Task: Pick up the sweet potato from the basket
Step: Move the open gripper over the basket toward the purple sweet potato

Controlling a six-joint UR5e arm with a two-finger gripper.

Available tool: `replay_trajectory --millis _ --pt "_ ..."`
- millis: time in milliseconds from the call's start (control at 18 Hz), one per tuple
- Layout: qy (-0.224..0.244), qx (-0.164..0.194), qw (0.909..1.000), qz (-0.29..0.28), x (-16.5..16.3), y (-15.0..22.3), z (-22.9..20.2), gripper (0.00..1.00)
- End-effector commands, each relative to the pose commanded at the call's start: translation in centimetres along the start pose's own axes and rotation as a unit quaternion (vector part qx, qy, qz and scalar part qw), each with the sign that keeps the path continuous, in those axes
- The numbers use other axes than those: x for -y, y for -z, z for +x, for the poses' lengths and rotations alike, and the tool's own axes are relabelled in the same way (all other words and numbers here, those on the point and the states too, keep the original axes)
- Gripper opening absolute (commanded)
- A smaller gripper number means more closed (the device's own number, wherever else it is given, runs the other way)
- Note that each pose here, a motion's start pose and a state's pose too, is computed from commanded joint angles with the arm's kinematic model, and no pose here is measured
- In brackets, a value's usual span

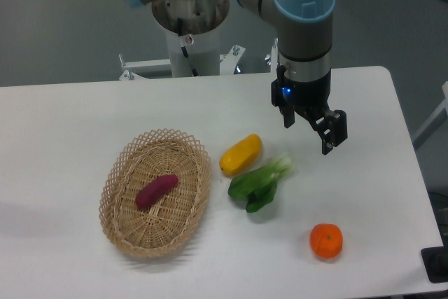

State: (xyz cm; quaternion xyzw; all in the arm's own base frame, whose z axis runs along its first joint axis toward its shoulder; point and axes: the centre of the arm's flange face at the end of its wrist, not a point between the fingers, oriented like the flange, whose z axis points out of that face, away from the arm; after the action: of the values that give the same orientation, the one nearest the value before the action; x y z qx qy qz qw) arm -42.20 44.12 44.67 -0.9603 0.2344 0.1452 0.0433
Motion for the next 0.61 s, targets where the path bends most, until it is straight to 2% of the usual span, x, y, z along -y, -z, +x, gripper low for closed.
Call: replay_trajectory --millis 444,611 --pt "-0.004 -0.025 0.9996 0.009 1.2 -1.9 2.1 1.0" --pt "0.047 -0.041 0.9979 0.018 2.5 -3.0 3.4 1.0"
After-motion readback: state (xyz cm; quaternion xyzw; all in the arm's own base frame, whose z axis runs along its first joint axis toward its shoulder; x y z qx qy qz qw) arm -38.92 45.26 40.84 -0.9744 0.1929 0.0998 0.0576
